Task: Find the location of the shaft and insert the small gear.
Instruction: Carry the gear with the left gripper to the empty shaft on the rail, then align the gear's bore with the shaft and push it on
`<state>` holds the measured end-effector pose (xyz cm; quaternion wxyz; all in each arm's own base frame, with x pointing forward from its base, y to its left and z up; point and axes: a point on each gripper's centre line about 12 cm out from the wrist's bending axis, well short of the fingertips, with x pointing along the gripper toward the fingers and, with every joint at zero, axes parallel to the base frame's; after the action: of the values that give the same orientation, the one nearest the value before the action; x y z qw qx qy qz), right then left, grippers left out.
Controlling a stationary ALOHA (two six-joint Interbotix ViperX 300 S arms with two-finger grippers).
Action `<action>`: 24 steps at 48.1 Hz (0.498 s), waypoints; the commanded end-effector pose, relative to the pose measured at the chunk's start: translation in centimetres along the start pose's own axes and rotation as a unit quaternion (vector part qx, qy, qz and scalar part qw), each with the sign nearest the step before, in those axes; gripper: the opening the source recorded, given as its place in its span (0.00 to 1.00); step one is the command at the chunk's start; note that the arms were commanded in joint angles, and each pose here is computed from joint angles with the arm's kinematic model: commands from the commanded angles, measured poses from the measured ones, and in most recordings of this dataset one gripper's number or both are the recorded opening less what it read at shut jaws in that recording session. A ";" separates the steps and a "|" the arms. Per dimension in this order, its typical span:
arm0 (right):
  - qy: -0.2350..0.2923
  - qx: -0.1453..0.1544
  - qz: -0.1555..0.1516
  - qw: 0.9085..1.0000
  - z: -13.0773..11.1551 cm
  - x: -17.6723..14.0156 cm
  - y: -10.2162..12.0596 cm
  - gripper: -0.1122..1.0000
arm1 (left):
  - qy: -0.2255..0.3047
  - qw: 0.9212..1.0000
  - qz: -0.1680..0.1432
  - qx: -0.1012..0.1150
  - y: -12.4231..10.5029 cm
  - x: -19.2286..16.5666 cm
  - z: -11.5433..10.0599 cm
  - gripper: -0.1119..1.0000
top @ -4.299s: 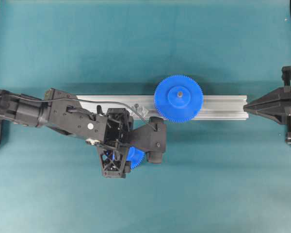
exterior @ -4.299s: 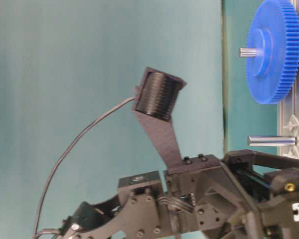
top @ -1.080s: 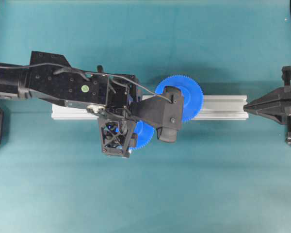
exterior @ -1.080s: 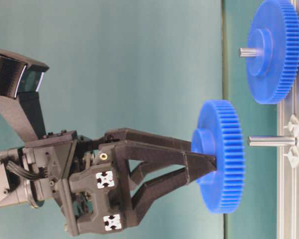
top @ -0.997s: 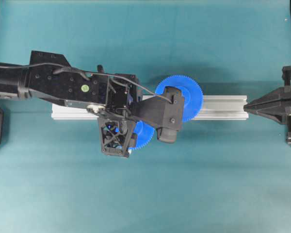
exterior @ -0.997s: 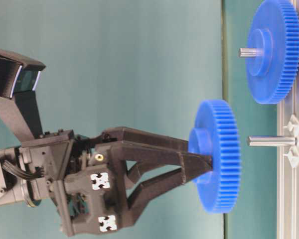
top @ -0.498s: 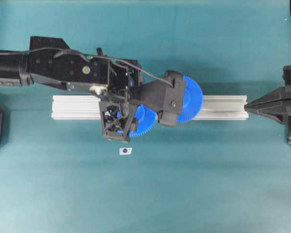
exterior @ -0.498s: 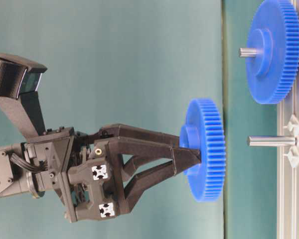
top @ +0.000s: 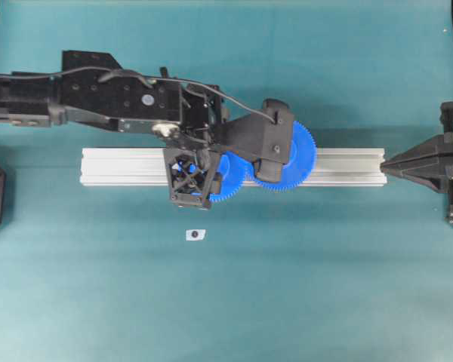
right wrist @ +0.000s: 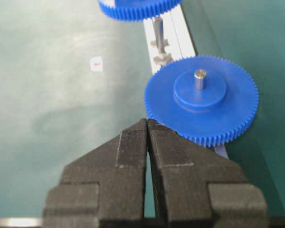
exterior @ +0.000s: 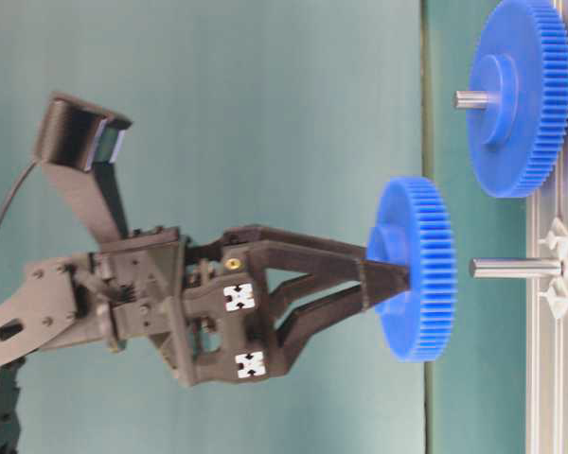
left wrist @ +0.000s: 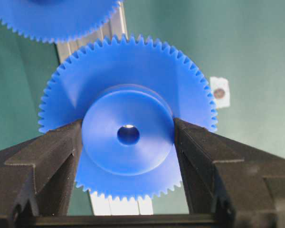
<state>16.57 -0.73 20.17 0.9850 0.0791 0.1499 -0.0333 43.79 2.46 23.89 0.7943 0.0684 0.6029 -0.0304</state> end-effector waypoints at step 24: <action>-0.006 0.007 -0.001 1.000 0.5 0.1 0.0 0.12 | 0.004 1.000 0.004 -0.012 1.3 1.9 0.1 0.67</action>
<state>16.57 -0.73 20.17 0.9850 0.0791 0.1499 -0.0333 44.53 3.66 21.03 0.7821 0.0590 0.6199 -0.0225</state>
